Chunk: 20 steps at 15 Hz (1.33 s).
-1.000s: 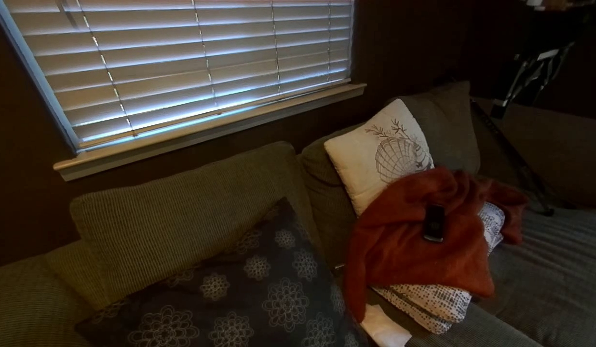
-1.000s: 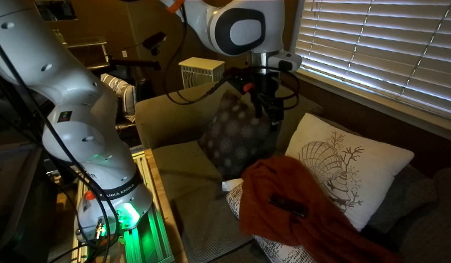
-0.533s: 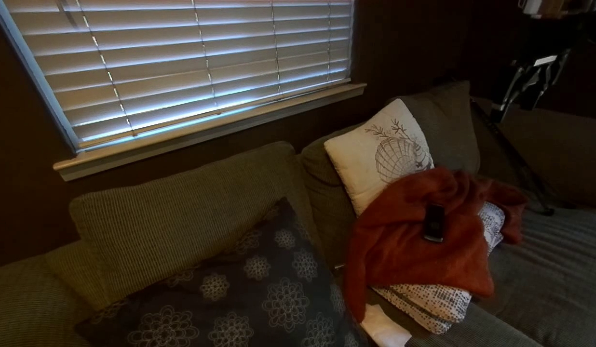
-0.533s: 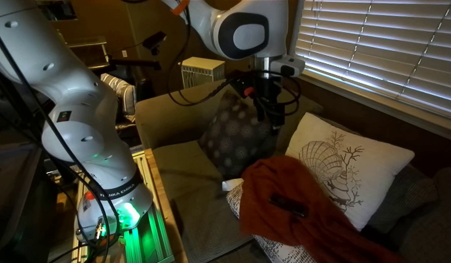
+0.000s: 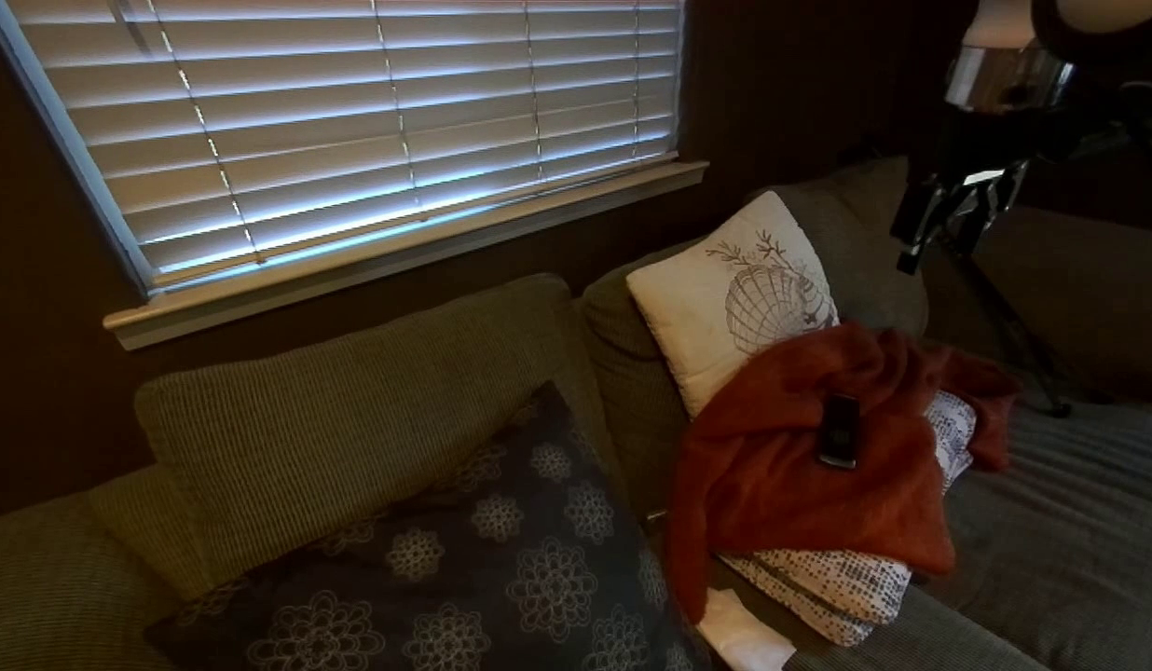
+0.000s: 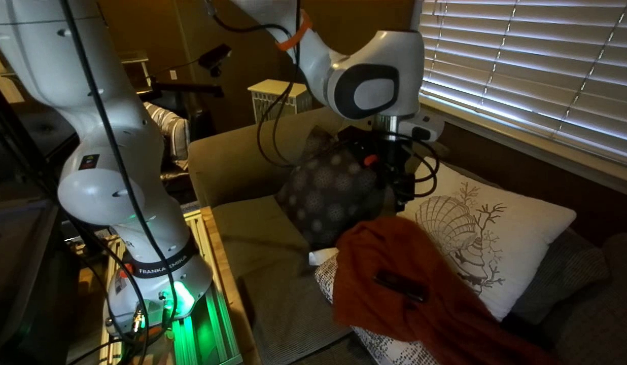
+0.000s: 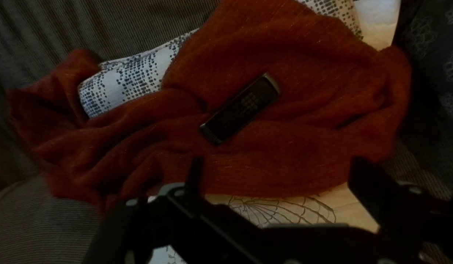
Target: Fold the towel.
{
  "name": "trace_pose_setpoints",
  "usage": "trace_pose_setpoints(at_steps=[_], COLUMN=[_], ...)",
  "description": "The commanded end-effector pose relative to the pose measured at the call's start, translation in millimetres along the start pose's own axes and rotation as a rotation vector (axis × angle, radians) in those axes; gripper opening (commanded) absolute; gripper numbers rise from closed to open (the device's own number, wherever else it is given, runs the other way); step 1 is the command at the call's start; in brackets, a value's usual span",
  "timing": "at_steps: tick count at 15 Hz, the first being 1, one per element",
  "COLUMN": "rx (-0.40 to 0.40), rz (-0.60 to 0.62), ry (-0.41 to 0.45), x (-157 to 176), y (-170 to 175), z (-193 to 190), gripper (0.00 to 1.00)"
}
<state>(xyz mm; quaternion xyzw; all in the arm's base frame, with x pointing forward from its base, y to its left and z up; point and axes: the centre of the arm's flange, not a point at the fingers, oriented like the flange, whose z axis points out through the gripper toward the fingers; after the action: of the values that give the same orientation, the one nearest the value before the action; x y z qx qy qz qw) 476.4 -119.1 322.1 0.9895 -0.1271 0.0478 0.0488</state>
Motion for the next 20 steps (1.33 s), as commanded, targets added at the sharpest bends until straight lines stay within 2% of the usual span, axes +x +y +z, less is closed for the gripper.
trace_pose_setpoints(at_steps=[1, 9, 20], rx=[0.009, 0.074, 0.110], rz=[0.020, 0.090, 0.296], ry=[-0.004, -0.073, -0.083], x=[34, 73, 114], y=[-2, 2, 6], z=[41, 111, 154], gripper=[1.00, 1.00, 1.00])
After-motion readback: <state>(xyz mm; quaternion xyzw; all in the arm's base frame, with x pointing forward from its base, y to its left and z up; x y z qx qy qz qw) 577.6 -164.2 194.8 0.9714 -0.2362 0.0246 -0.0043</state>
